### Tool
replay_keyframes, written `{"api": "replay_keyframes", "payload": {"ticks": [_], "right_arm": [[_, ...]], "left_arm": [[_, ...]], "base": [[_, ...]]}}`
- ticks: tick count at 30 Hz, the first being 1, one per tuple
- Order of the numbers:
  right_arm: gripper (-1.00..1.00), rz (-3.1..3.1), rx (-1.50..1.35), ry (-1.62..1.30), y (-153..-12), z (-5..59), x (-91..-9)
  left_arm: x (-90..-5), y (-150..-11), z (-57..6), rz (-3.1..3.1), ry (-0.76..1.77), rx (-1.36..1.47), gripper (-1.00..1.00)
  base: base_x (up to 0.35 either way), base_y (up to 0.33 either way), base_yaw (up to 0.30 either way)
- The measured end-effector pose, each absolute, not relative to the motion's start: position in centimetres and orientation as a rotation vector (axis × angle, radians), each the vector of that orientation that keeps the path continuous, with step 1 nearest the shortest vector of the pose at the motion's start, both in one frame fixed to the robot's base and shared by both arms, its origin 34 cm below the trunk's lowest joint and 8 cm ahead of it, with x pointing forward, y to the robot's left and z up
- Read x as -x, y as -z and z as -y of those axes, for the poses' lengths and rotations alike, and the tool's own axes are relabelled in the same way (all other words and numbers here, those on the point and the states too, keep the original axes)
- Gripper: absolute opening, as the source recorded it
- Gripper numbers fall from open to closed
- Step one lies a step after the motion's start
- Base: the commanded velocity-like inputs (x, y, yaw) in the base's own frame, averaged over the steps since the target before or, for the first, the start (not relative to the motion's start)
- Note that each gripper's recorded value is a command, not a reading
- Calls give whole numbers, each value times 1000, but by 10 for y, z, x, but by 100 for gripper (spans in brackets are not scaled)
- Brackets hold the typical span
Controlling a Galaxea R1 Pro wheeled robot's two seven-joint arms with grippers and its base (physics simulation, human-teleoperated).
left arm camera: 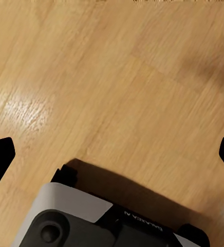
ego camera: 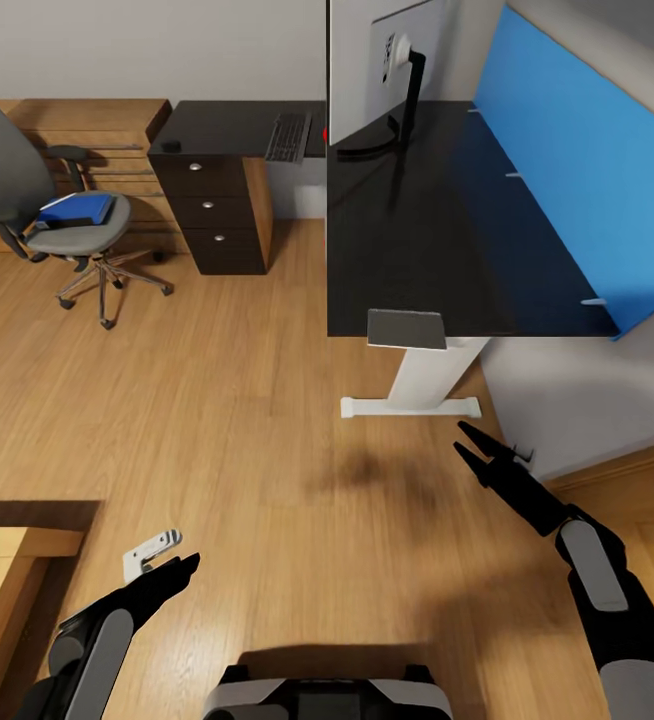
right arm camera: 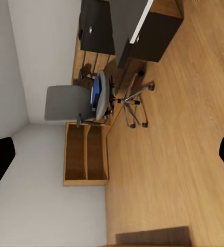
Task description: In the bedroom, organize the workspace by keeping the computer under the desk, ensuring the monitor is on the desk, placing the keyboard on the desk next to the monitor, placing the mouse on the desk next to the keyboard, moving the folder from the swivel chair onto the desk next to the mouse, stacking the notebook on top of the folder with the pen on top of the notebook, and positioning the swivel chair next to the desk.
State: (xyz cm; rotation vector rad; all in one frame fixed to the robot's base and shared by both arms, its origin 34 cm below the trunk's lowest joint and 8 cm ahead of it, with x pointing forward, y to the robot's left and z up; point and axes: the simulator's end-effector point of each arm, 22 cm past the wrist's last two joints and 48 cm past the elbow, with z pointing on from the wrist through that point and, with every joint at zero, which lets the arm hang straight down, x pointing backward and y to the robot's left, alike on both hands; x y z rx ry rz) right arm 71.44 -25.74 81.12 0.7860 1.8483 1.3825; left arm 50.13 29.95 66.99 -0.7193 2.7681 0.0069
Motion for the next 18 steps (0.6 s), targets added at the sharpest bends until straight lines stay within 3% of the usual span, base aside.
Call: {"api": "replay_keyframes", "payload": {"ticks": [18], "right_arm": [[100, -1828, -711, -1380, -817, 254, -728]], "left_arm": [[-469, -665, -254, -2820, 74, 592, 100]], "base": [[0, 0, 0]]}}
